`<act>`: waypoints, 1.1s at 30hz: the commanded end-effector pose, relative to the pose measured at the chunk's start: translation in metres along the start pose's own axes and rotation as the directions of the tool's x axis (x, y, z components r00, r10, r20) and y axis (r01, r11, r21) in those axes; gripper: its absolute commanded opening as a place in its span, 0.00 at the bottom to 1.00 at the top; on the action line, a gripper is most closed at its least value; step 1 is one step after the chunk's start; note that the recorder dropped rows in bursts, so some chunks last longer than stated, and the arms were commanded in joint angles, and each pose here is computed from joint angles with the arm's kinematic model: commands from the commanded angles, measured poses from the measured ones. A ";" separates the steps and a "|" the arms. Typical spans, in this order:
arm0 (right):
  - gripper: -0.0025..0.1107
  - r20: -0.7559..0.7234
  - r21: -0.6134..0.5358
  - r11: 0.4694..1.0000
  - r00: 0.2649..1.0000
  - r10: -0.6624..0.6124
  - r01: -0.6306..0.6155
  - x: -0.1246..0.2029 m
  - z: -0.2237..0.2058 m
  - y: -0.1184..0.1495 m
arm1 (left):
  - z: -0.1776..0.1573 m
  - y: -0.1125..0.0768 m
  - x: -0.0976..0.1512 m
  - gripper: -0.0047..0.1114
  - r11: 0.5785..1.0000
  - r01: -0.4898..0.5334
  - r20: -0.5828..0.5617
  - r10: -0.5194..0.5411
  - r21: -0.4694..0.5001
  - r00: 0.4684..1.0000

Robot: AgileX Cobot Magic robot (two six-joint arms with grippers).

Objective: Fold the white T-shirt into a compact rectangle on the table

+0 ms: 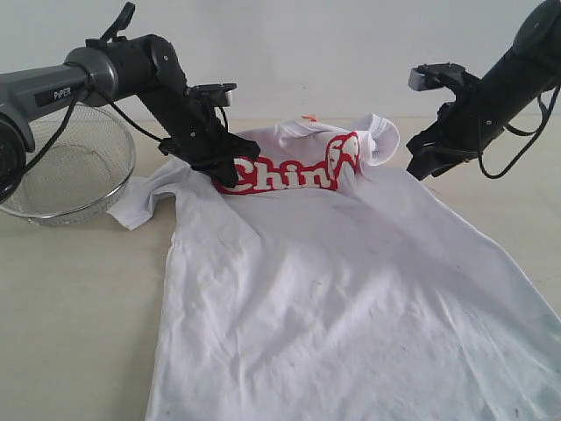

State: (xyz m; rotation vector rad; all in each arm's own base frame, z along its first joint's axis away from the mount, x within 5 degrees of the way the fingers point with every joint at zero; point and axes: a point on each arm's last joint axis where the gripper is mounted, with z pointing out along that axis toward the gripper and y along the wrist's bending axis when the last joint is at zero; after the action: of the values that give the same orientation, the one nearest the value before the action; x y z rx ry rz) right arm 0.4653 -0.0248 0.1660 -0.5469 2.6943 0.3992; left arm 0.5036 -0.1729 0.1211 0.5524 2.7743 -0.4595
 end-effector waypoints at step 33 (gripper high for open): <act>0.02 0.239 0.190 0.947 0.948 0.211 -0.259 -0.014 0.030 -0.027 | -0.006 -0.001 -0.003 0.08 1.000 0.001 0.024 -0.001 0.011 1.000</act>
State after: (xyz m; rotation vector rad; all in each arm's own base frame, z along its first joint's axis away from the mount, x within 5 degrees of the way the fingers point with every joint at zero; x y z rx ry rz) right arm 0.4945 -0.0173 0.1372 -0.1820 2.5829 0.2433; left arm 0.5038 -0.1738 0.1215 0.5459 2.7690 -0.4748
